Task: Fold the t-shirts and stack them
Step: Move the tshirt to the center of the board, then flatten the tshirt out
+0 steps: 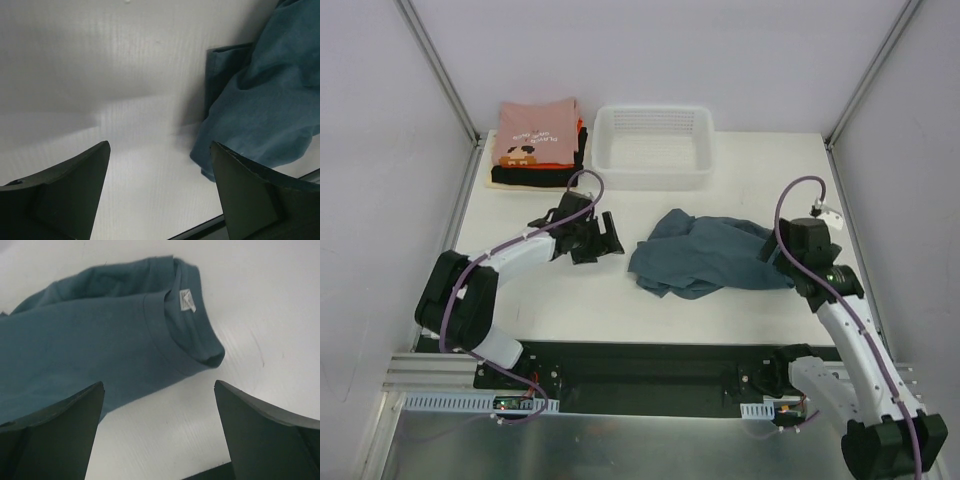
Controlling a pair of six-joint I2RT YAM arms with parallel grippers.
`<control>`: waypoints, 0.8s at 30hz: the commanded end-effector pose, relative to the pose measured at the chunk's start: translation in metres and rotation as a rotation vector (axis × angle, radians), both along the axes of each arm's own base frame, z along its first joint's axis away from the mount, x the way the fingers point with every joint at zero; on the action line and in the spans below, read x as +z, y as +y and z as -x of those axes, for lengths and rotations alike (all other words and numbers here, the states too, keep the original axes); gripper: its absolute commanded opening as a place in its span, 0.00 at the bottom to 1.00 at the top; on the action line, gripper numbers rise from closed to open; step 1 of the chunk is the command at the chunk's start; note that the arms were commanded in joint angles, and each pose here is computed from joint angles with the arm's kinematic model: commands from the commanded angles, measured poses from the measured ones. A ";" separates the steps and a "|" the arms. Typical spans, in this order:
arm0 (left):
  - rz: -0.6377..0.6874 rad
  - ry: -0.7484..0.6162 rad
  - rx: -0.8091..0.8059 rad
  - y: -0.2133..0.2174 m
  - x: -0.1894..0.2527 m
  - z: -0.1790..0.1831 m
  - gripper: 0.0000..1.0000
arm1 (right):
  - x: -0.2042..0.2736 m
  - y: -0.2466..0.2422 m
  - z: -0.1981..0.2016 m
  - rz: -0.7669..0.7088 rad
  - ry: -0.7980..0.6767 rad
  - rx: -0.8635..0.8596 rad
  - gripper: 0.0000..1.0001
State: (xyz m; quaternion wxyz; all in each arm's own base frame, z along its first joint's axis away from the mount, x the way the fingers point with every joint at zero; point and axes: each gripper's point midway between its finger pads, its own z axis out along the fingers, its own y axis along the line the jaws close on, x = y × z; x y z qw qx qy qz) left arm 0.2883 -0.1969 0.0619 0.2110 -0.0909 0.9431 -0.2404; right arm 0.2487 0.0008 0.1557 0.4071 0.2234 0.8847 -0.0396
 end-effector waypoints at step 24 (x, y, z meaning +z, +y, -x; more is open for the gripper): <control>0.088 -0.015 -0.140 -0.075 0.008 -0.012 0.00 | -0.047 -0.030 -0.005 -0.096 0.151 -0.062 0.97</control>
